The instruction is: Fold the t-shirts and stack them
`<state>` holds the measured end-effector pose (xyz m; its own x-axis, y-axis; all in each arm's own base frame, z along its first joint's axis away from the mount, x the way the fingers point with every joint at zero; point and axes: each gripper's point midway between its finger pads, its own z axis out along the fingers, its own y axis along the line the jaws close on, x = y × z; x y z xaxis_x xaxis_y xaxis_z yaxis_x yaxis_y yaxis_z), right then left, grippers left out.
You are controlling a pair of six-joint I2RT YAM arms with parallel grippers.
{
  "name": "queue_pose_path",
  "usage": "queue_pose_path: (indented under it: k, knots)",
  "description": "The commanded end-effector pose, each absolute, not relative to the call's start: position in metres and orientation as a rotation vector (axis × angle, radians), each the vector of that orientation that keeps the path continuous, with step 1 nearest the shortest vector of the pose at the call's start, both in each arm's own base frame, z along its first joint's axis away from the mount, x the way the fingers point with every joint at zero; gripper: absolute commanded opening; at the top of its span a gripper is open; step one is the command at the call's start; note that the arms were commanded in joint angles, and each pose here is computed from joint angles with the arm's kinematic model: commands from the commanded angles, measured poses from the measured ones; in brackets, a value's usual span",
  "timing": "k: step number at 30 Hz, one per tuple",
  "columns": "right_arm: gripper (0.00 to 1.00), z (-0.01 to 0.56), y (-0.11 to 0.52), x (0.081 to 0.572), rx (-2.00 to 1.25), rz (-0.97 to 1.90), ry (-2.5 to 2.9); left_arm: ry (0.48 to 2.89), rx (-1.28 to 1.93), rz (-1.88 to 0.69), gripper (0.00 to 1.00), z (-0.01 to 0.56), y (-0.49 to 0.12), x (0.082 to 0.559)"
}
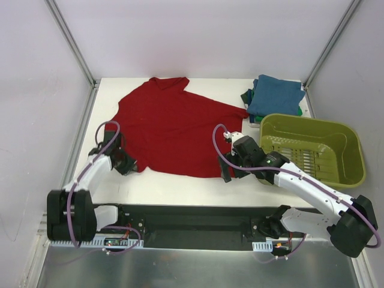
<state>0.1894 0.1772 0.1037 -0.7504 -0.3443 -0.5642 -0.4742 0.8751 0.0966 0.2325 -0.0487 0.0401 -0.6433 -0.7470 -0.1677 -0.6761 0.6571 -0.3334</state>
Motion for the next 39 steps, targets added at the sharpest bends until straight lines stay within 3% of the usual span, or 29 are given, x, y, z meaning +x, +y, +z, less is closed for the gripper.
queue_pose_path:
  k: [1, 5, 13, 17, 21, 26, 37, 39]
  knots:
    - [0.97, 0.102, 0.186, 0.19, -0.608, 0.368, 2.484, 2.591, -1.302, -0.411, 0.0, 0.031, -0.06, 0.18]
    - [0.97, 0.101, 0.185, 0.19, -0.611, 0.369, 2.483, 2.571, -1.407, -0.457, 0.0, 0.029, -0.067, 0.146]
    - [0.97, 0.104, 0.186, 0.188, -0.606, 0.391, 2.468, 2.538, -1.522, -0.306, 0.03, 0.049, -0.052, 0.114]
    - [0.97, 0.103, 0.188, 0.187, -0.609, 0.403, 2.474, 2.566, -1.525, -0.305, 0.33, 0.052, -0.054, 0.109]
    - [0.97, 0.103, 0.188, 0.187, -0.611, 0.402, 2.475, 2.571, -1.462, -0.35, 0.57, 0.062, -0.057, 0.114]
    - [0.97, 0.104, 0.19, 0.188, -0.615, 0.407, 2.467, 2.522, -1.405, -0.263, 0.79, 0.077, -0.042, 0.12]
    - [0.97, 0.134, 0.199, 0.191, -0.578, 0.489, 2.286, 2.345, -1.451, -0.013, 0.77, 0.06, -0.002, 0.152]
    - [0.97, 0.148, 0.2, 0.192, -0.529, 0.526, 2.229, 2.308, -1.467, 0.064, 0.72, 0.058, 0.009, 0.157]
